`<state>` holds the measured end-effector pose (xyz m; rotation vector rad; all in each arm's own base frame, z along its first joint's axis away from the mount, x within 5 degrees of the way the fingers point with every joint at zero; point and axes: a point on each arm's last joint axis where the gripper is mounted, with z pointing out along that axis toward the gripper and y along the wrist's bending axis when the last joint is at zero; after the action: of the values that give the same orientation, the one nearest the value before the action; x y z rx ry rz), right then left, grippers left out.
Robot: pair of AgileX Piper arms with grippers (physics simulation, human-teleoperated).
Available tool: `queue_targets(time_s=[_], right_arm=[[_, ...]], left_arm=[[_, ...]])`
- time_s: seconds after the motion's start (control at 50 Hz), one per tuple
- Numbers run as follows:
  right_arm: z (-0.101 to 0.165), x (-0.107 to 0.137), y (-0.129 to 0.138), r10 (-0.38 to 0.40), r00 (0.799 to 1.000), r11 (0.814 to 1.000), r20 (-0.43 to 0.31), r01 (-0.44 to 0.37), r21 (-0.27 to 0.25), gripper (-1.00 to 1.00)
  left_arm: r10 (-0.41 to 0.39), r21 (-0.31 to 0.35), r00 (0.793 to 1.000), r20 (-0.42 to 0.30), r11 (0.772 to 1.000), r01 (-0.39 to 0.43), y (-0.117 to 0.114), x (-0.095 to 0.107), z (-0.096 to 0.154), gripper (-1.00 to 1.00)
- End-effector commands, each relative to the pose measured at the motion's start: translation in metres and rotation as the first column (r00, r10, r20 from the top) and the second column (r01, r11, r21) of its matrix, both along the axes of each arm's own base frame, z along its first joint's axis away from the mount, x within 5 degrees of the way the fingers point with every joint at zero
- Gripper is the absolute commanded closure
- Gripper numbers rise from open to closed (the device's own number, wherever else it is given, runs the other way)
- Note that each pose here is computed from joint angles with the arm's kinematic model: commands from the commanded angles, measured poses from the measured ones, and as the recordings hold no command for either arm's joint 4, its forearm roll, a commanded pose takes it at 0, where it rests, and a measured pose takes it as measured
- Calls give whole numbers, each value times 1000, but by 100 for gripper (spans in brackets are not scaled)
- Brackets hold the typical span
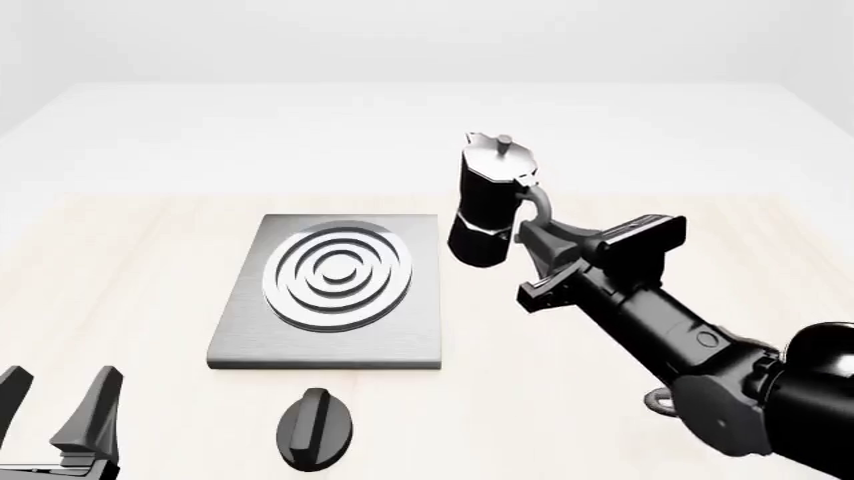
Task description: Put the moka pot on the stove.
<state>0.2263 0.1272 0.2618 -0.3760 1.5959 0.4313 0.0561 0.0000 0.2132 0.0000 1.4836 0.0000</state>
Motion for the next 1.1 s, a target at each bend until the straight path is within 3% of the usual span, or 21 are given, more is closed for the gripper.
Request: queue_targets(time_s=[0.02, 1.1], right_arm=[[8, 17, 19, 31, 999, 999, 26, -31, 16, 100], [-10, 75, 106, 146, 989, 989, -13, -146, -7, 100]], left_arm=[[0, 0, 1000, 0, 1000, 0, 0, 0, 0, -100], [0, 0, 1000, 0, 1000, 0, 0, 0, 0, -100]])
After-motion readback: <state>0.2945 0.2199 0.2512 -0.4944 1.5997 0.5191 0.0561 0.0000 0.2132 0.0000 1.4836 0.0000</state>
